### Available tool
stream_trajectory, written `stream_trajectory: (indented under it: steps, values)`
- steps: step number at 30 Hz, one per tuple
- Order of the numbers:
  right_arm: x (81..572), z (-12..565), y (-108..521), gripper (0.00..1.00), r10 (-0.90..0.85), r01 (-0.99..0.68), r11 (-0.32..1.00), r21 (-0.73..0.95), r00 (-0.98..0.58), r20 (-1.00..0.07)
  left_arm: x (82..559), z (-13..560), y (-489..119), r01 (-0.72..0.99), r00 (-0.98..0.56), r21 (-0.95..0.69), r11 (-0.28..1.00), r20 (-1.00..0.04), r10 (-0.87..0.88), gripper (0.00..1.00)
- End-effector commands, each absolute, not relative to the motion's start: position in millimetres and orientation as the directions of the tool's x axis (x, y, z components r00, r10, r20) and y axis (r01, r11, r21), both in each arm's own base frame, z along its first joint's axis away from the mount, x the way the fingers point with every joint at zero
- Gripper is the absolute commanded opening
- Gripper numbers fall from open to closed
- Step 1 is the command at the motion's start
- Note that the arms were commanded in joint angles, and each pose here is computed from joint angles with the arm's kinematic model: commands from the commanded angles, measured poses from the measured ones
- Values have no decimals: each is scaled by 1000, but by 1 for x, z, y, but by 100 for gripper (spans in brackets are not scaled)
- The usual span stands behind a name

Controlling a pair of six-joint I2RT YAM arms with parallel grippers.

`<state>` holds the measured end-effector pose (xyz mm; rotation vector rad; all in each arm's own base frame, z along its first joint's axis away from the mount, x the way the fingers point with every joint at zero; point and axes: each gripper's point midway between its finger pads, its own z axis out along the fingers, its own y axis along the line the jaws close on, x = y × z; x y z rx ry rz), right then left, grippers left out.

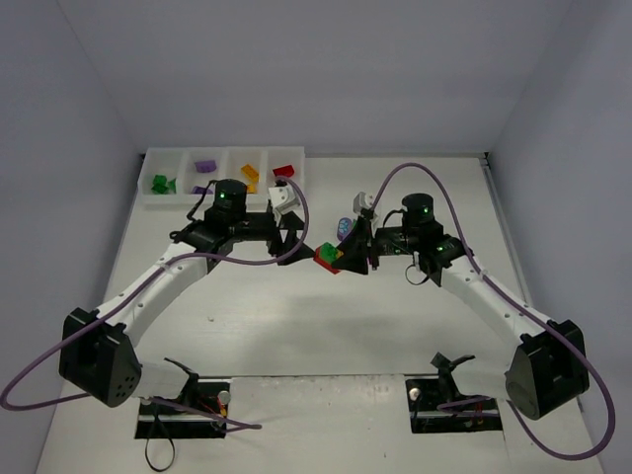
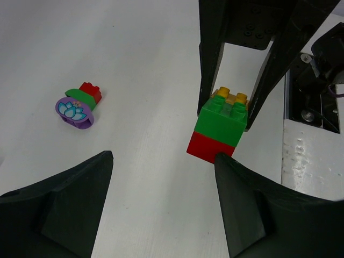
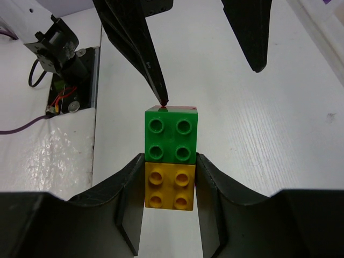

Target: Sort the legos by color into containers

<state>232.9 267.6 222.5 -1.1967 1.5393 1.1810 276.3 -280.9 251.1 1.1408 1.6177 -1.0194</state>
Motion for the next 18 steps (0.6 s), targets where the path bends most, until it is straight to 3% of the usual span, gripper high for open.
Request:
stream_trajectory:
  steps: [1, 5, 10, 13, 18]
  values:
    - [241, 243, 272, 0, -168, -991, 82, 104, -117, -979, 275, 289, -291, 987, -22, 9, 161, -982, 189, 70]
    - [264, 223, 265, 0, -229, -967, 227, 118, -171, -958, 282, 276, -282, 972, -48, 9, 236, -971, 234, 70]
    - [289, 177, 262, 2, -359, -896, 433, 93, -267, -894, 313, 238, -255, 854, -201, -46, 518, -948, 248, 70]
    - [292, 144, 272, 4, -444, -877, 478, 56, -296, -846, 322, 222, -240, 773, -263, -69, 630, -940, 219, 70]
    - [285, 108, 290, 12, -527, -893, 447, 51, -309, -791, 319, 209, -223, 712, -289, -65, 700, -935, 207, 70]
